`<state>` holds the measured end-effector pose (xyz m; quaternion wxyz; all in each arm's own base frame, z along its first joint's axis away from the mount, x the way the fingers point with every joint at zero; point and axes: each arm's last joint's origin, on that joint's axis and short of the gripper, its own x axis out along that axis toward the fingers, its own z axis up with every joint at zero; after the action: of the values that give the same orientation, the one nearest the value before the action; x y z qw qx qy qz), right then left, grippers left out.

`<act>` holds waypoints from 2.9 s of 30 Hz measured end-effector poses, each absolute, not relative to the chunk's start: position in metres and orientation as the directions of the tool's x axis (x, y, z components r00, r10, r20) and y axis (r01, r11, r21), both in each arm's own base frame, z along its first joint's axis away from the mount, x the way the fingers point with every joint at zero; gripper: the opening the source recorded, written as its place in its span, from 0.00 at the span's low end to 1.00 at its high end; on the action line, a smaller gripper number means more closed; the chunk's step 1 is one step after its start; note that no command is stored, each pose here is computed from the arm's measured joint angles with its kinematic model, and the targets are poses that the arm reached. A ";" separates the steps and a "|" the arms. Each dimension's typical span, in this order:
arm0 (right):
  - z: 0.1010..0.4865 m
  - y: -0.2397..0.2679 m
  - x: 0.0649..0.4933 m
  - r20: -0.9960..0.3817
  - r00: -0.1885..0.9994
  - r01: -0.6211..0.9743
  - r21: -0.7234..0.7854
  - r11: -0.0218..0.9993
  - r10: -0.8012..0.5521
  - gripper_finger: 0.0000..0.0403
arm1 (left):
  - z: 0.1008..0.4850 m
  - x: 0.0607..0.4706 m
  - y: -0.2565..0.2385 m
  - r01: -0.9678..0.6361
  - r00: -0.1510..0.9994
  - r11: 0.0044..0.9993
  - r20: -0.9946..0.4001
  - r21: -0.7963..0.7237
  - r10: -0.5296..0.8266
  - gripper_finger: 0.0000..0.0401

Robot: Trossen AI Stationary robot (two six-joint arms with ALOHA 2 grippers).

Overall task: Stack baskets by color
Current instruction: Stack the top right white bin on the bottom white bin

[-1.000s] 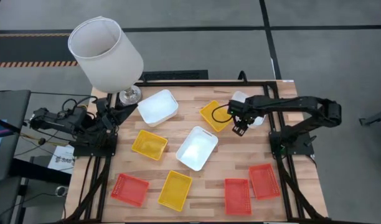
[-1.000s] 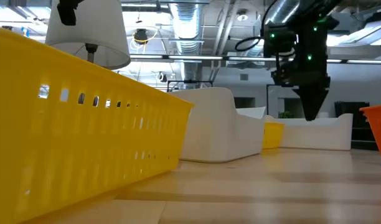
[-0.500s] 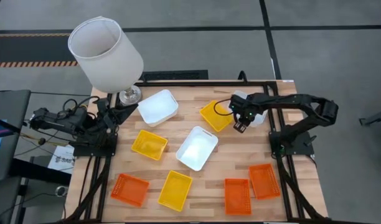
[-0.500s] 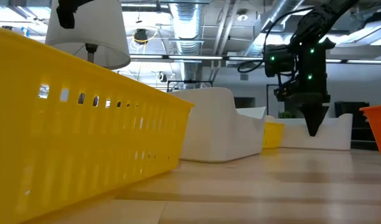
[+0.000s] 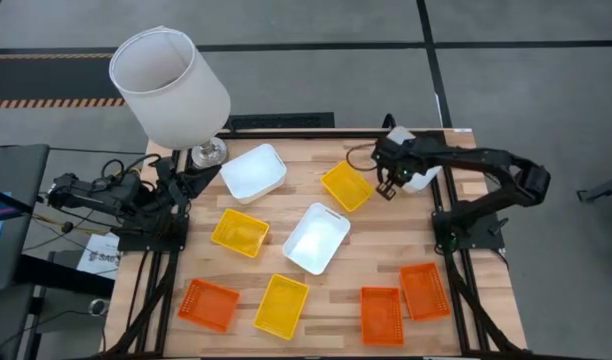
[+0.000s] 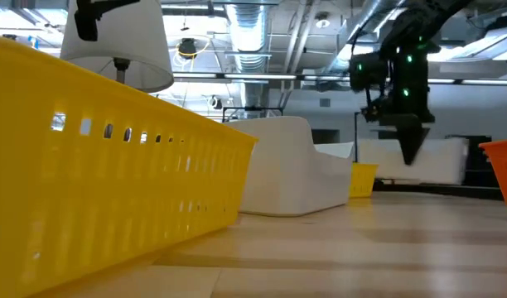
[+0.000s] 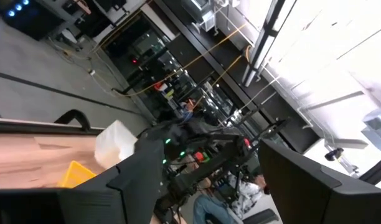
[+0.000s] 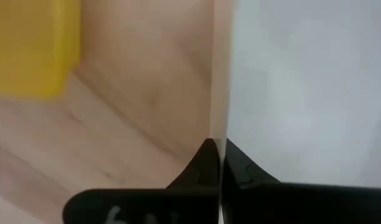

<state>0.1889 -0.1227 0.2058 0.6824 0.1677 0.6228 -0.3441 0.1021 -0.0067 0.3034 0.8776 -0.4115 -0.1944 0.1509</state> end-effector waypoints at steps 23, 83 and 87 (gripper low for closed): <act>0.319 -0.005 0.261 -0.843 0.515 -0.623 -0.493 0.608 -0.156 0.00 | 0.302 0.102 -0.005 -0.165 0.851 0.597 0.192 -0.785 0.488 0.62; 0.210 0.069 0.334 -0.968 0.250 -0.785 -0.186 0.591 0.028 0.27 | 0.300 0.101 -0.004 -0.197 0.829 0.568 0.173 -0.799 0.532 0.62; 0.223 0.067 0.333 -0.949 0.313 -0.728 -0.210 0.652 0.044 0.39 | 0.300 0.101 -0.004 -0.200 0.830 0.569 0.171 -0.798 0.531 0.62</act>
<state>0.3330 0.0670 0.2227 0.7420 -0.3257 0.5249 0.2603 0.1011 -0.0038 0.2998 0.8627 -0.4131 -0.2007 0.2119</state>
